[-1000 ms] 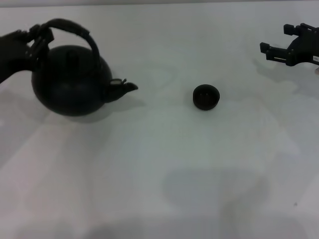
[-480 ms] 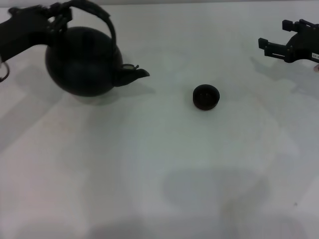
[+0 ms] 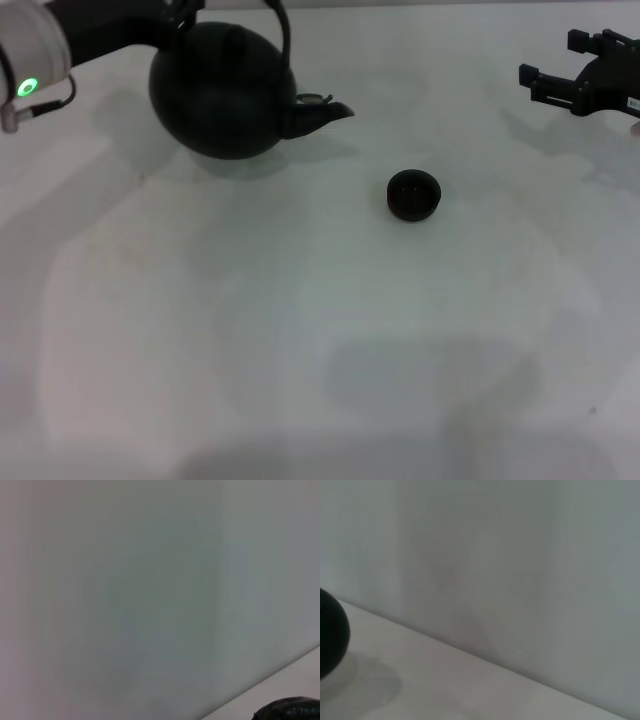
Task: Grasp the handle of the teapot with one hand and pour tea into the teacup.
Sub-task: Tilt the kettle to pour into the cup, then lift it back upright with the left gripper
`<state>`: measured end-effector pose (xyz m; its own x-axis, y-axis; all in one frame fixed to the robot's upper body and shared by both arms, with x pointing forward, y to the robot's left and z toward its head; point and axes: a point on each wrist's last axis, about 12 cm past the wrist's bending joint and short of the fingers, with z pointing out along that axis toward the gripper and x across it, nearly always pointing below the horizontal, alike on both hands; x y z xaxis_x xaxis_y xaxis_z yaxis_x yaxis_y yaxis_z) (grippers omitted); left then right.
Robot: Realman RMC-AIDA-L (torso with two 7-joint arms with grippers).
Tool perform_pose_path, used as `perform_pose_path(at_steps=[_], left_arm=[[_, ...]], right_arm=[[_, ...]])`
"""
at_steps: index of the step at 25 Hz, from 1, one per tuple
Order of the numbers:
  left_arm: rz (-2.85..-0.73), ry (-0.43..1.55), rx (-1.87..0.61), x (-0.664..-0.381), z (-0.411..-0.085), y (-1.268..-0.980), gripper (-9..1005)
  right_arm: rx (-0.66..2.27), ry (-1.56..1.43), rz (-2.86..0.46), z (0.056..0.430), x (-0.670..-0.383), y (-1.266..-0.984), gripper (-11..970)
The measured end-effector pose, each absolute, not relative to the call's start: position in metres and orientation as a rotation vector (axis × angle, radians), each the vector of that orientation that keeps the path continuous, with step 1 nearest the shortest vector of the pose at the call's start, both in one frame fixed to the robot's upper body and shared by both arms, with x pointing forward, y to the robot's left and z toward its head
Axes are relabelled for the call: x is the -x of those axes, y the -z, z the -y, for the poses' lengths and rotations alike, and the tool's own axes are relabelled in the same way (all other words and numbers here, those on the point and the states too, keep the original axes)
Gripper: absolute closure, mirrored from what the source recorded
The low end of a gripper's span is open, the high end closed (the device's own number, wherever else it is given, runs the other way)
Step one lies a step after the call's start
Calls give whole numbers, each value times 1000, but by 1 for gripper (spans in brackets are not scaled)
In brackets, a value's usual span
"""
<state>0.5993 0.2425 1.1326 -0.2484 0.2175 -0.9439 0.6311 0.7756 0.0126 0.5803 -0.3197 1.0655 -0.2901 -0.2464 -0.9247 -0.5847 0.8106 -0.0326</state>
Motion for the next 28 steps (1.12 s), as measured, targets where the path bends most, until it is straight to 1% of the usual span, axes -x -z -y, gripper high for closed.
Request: perform_pose_path(at_steps=[4,8,11,19,25,28], left_arm=[[-1821,443,-710,-608,-228,-1141,791],[-1850,436,-748,-613,-219,-1144,790],[-1871,434,-783,-615,-211,-1145,808],[-1908,361,-894,-615,-193,-1150,813],[-1920,262,-955,-614,-187,-1158,818],[-1908,243,-966,-613,-185,-1162,820]], right_arm=[[604,-394,-1864,321,-579,-1067,96],[591,-418,-1854,321,-578,-1068,96],[569,-440,-1841,321,-577,-1071,96],[541,-471,-1825,321,-576,-1072,96],[531,-482,-1817,321,-575,-1073,96],[531,-483,-1817,321,-575,-1073,96]])
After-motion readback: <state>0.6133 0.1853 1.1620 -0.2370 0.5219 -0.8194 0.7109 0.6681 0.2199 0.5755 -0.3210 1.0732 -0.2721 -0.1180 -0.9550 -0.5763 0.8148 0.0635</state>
